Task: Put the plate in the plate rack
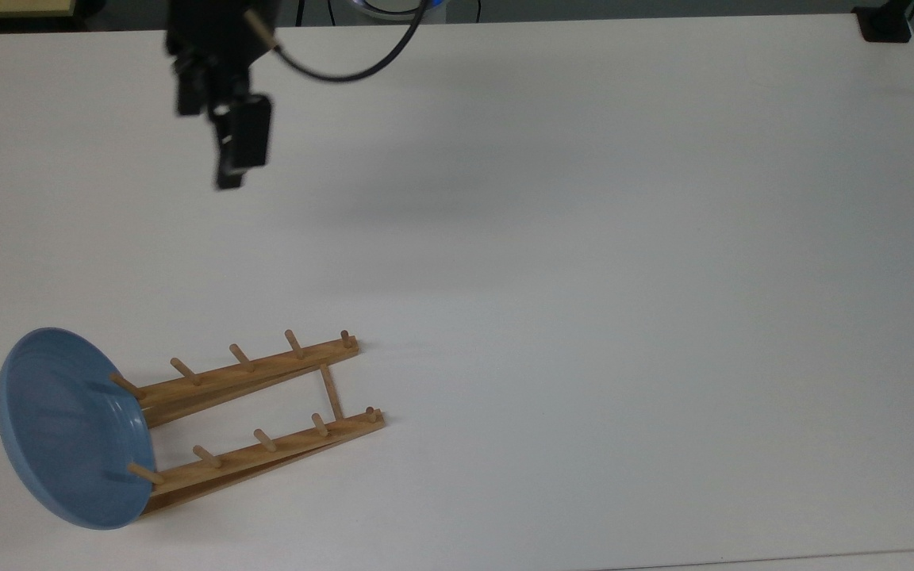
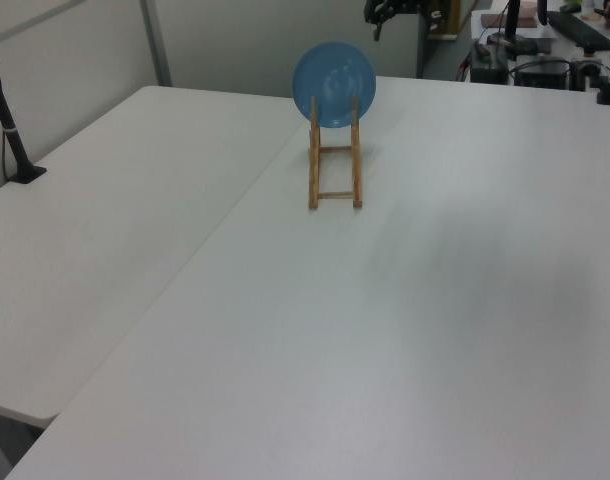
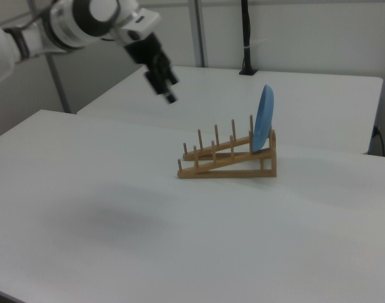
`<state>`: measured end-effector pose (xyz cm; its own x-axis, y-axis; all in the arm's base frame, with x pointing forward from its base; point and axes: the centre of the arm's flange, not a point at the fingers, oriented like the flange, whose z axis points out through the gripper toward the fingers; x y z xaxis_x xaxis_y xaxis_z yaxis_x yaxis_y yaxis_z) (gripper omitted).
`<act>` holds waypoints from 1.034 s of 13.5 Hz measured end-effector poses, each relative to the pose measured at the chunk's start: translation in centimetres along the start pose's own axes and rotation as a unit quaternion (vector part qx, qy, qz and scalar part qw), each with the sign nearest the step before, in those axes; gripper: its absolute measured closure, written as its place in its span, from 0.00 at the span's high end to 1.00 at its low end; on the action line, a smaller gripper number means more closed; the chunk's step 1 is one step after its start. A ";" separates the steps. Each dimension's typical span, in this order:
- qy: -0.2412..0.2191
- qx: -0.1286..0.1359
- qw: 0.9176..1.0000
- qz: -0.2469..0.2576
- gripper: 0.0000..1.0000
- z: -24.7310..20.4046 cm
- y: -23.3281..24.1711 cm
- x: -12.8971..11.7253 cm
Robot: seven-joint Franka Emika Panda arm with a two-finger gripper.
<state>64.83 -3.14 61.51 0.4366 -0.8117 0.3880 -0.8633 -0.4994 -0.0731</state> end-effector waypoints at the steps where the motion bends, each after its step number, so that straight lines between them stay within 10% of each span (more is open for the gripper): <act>1: -0.036 -0.016 0.999 -0.003 1.00 -0.7 0.2 -1.6; 7: -0.183 -0.008 0.963 -0.197 1.00 -4.9 2.9 -7.1; 14: -0.189 0.092 0.865 -0.456 1.00 -4.9 8.3 -1.2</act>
<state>55.91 -4.83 64.99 0.9962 -0.0788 0.0362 -0.0768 -0.9956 -0.0538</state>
